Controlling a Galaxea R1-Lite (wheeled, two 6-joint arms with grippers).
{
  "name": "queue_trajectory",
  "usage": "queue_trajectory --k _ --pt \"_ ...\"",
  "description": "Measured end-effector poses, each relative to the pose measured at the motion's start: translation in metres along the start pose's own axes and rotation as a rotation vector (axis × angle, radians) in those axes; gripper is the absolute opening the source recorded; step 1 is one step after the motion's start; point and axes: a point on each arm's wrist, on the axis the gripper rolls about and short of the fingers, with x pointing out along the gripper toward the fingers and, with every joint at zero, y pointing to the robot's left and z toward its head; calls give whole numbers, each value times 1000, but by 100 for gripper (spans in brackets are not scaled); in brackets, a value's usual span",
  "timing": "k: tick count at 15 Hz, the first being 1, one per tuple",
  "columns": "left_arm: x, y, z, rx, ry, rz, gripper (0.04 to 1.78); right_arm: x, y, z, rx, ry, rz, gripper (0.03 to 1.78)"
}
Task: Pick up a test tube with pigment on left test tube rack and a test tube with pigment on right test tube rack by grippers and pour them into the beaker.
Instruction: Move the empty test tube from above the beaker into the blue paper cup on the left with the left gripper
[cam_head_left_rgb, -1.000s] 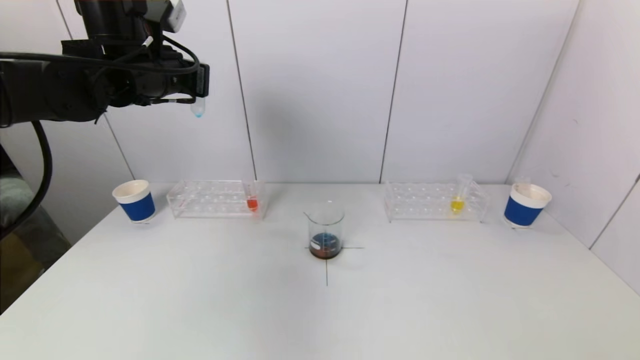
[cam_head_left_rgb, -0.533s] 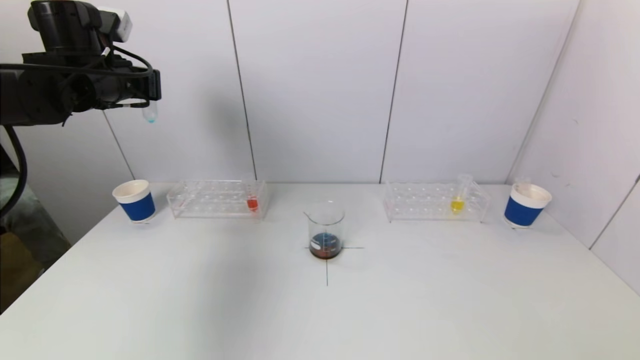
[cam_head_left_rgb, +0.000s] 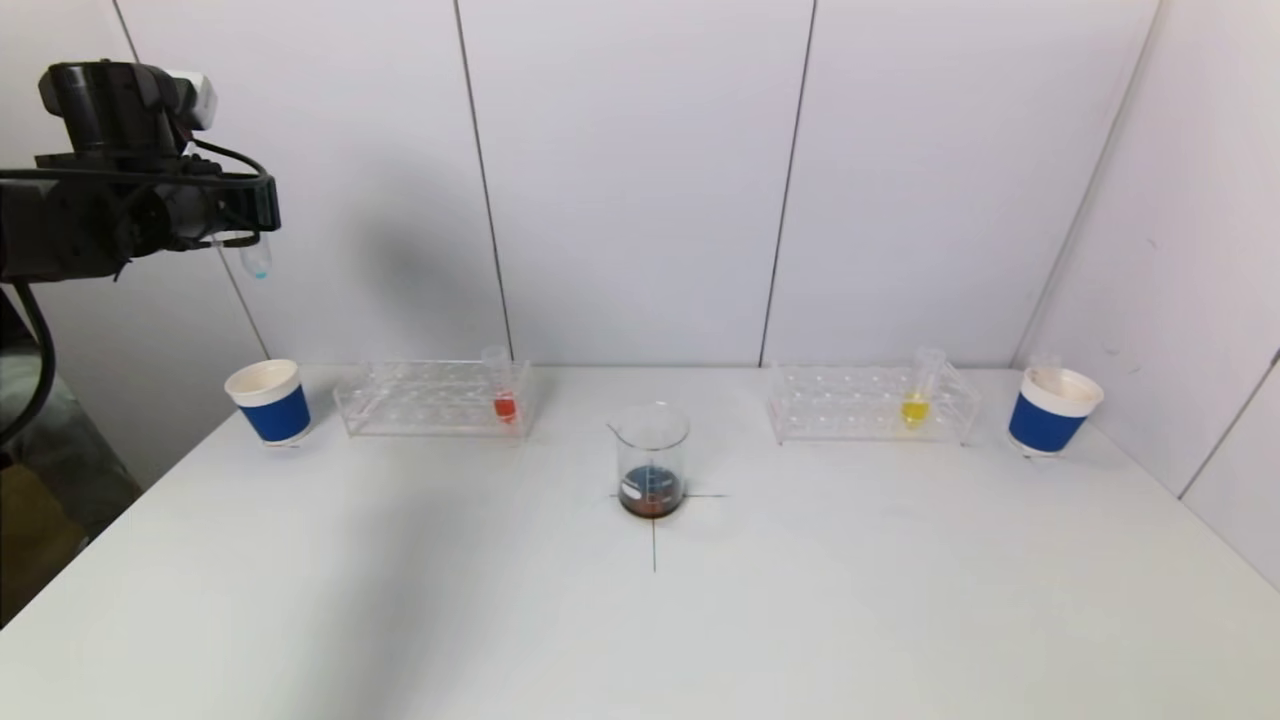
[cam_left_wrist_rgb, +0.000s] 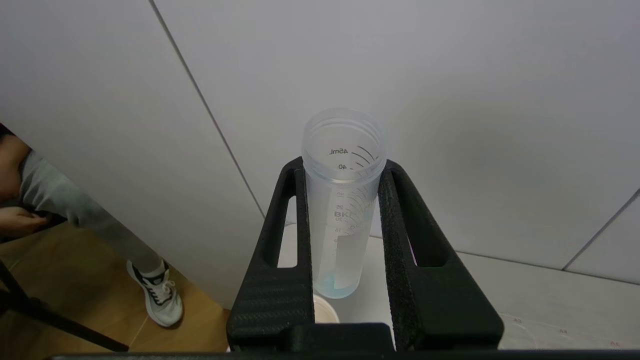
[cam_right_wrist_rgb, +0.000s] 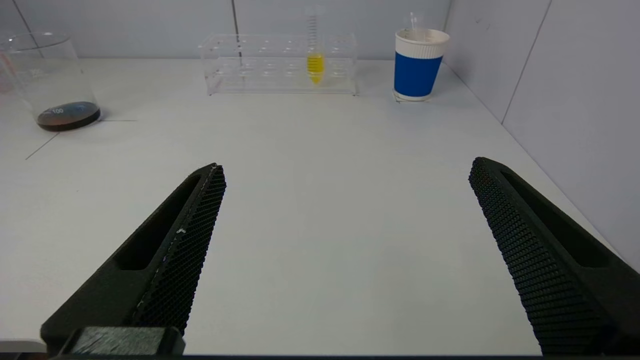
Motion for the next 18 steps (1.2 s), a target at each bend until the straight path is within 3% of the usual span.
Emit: queue_trajectory --k 8,18 --pt "27 26 -42 -29 50 69 42 0 0 0 0 0 0 177" --pt "30 23 -93 -37 144 66 42 0 0 0 0 0 0 177"
